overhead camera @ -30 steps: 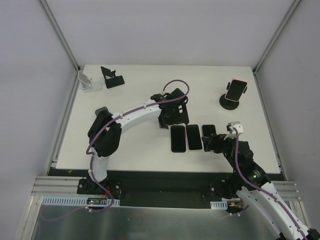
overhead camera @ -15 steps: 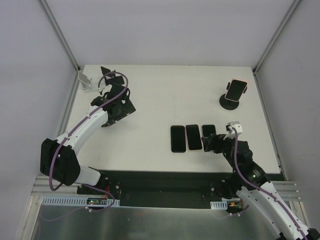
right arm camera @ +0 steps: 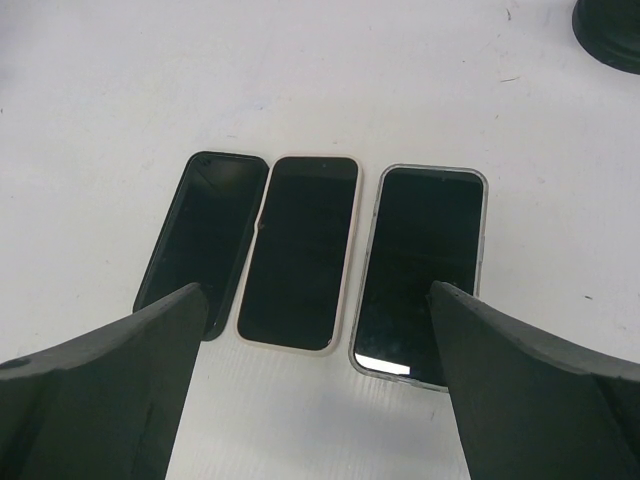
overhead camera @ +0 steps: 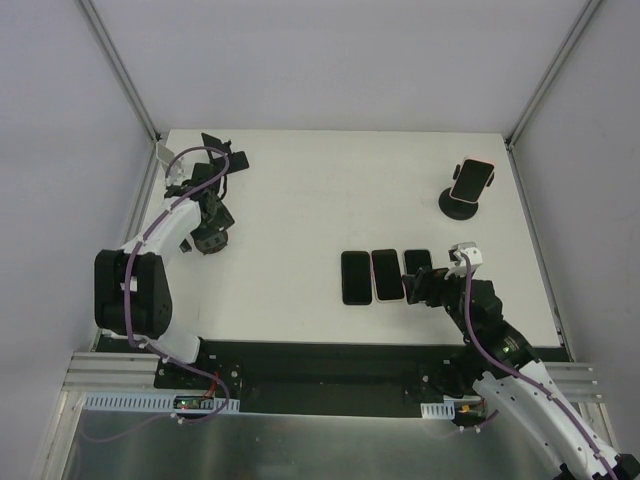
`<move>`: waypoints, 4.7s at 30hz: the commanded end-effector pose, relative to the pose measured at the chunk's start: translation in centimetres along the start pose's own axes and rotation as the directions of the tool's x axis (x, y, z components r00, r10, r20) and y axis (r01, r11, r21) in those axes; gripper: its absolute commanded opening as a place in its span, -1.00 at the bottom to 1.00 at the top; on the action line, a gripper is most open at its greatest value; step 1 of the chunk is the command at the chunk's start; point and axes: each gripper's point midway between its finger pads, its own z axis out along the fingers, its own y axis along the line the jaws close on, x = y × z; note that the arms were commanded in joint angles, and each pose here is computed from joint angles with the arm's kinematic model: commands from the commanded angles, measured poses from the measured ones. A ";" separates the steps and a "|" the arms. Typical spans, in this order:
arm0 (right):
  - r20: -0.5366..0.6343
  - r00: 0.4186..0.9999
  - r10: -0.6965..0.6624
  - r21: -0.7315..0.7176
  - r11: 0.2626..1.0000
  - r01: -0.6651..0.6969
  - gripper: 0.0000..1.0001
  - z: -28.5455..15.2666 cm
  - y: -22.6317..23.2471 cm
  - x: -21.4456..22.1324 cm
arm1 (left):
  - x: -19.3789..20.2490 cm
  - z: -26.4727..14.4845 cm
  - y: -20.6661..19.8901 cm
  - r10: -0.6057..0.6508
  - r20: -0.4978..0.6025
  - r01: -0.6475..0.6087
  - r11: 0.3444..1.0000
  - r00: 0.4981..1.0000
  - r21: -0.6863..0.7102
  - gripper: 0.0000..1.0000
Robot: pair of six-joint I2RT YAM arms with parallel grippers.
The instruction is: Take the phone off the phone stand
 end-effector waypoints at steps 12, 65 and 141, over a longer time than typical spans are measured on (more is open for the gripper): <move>0.037 0.999 -0.008 0.037 0.999 0.007 0.93 0.6 -0.1 -2.3 | -1.9 3.9 -2.3 0.024 -0.005 -0.024 0.998 1.000 0.053 0.92; 0.091 0.990 0.111 0.107 0.987 -0.120 0.93 2.7 -0.2 -4.2 | -19.2 4.3 -4.1 -0.143 0.101 0.110 0.954 0.985 0.278 0.98; -0.097 0.995 0.027 0.499 0.866 0.025 0.95 15.2 -18.7 -21.9 | 4.7 -15.9 -16.6 0.521 0.157 -0.423 0.443 0.839 0.791 0.98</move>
